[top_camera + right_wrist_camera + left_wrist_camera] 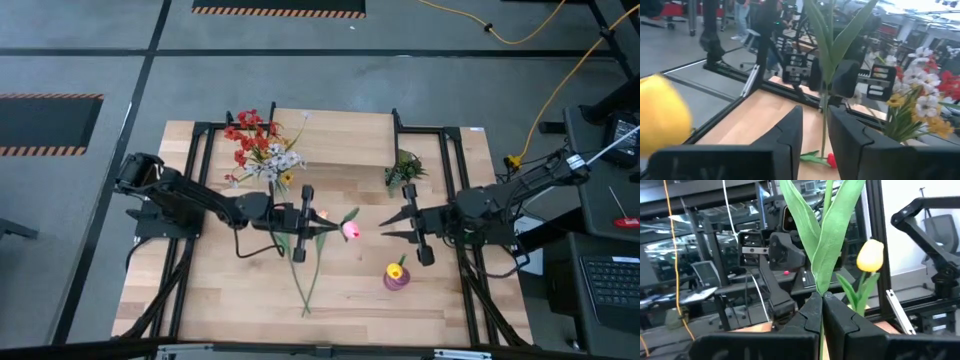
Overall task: Pick and place flowers into a vace then onto a shelf
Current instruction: Put the pink flower into the purple vase
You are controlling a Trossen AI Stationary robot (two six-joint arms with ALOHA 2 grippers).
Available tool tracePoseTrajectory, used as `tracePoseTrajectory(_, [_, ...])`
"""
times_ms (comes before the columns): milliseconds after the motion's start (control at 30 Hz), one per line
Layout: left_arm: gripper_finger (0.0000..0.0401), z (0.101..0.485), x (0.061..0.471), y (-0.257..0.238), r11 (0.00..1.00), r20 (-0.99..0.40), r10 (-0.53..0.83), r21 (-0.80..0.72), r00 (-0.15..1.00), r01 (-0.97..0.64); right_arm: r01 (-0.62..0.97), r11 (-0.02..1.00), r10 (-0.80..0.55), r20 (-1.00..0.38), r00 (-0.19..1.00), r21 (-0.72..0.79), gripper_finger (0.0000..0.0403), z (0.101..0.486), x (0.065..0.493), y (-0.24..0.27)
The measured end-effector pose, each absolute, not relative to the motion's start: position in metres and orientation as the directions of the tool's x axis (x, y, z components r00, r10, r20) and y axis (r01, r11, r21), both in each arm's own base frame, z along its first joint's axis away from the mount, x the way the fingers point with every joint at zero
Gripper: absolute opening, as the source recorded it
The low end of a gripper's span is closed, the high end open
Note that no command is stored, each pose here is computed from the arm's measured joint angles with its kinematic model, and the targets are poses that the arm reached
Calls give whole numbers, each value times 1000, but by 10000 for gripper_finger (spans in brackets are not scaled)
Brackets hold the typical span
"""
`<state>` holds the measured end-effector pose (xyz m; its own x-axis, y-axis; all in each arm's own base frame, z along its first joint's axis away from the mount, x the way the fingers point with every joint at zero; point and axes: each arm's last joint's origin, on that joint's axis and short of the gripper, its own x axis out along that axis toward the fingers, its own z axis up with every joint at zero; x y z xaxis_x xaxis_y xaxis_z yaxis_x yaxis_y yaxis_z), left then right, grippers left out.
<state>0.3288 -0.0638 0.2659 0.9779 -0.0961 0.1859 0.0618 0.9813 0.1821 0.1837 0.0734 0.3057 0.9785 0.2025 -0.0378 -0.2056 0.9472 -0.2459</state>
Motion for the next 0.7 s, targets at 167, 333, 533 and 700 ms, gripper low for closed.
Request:
tracePoseTrajectory(167, [2,266,330,-56,983,191,-73,181,979,38,-179,951,169,-61,984,-254,102,307,200,73])
tracePoseTrajectory(333, [2,273,331,-48,982,251,-92,185,964,45,-137,952,129,-47,991,-274,103,304,220,70])
tracePoseTrajectory(533, [2,281,338,-43,981,276,-99,190,956,47,-146,958,153,8,988,-248,103,301,236,63])
tracePoseTrajectory(700, [2,277,349,-42,979,265,-94,198,960,41,-125,963,131,12,991,-240,103,299,243,55])
